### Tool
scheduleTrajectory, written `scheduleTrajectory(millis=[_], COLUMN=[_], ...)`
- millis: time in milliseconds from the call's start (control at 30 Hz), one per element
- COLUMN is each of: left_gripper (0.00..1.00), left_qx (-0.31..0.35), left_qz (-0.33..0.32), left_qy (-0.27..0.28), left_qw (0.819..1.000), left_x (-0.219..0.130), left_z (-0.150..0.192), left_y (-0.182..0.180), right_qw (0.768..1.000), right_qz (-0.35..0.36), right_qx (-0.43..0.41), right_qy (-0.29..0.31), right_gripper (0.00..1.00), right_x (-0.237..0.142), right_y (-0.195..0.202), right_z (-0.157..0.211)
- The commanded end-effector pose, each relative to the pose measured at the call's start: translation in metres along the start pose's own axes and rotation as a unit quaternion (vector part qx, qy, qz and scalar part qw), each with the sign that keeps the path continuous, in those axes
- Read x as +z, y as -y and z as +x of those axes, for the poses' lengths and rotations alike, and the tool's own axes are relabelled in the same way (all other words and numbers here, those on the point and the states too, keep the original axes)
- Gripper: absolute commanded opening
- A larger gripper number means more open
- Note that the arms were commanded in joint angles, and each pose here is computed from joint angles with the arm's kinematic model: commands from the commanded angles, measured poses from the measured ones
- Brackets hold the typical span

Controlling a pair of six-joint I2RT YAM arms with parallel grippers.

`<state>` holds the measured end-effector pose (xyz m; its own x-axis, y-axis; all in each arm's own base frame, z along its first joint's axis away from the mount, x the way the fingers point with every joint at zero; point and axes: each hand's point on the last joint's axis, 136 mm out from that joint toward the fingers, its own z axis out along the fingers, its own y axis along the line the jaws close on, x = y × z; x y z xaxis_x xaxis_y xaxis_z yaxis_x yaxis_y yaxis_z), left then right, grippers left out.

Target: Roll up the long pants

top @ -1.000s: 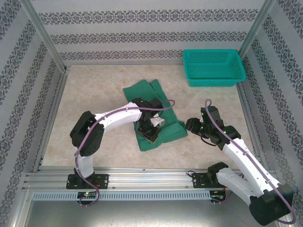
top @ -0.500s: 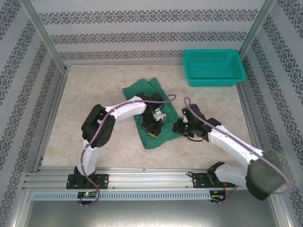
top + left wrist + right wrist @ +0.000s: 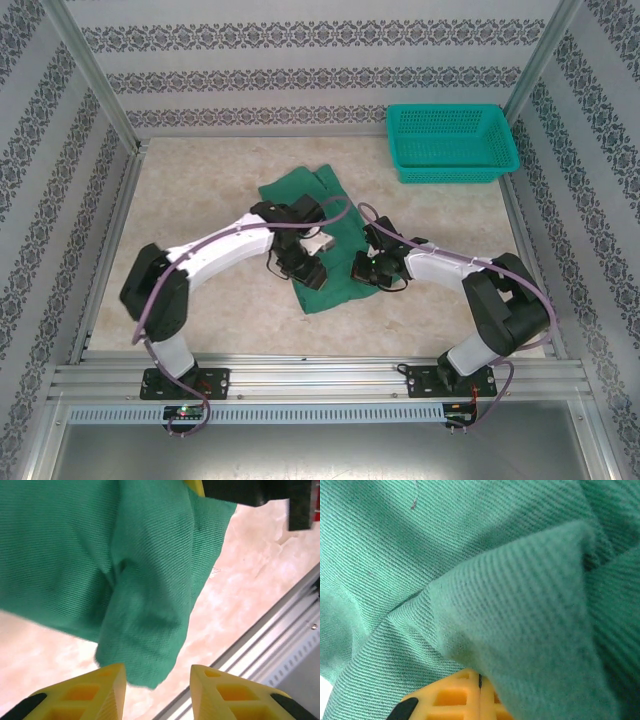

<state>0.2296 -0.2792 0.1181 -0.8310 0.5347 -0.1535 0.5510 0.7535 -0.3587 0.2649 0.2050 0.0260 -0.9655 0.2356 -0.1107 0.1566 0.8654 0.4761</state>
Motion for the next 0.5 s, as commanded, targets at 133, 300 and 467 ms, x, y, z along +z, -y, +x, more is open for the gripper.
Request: scheduleTrajectory(millis=[133,300,467], left_gripper=[0.29,0.07,0.02], left_qx=[0.050,0.008,-0.116], left_qz=[0.070,0.060,-0.065], left_qy=[0.086,0.034,-0.080], left_qw=[0.993,0.998,0.988], left_x=[0.010,0.064,0.116], left_z=[-0.007,-0.007,0.022], left_y=[0.043,0.025,-0.059], right_qw=[0.999,0.999,0.999], right_qz=[0.023,0.027,0.034], right_qx=[0.028,0.033,0.031], right_qy=[-0.014,-0.017,-0.021], right_gripper=[0.00,0.00,0.00], right_x=[0.015,0.015,0.012], right_y=[0.022,0.026,0.029], right_z=[0.010,0.012,0.015])
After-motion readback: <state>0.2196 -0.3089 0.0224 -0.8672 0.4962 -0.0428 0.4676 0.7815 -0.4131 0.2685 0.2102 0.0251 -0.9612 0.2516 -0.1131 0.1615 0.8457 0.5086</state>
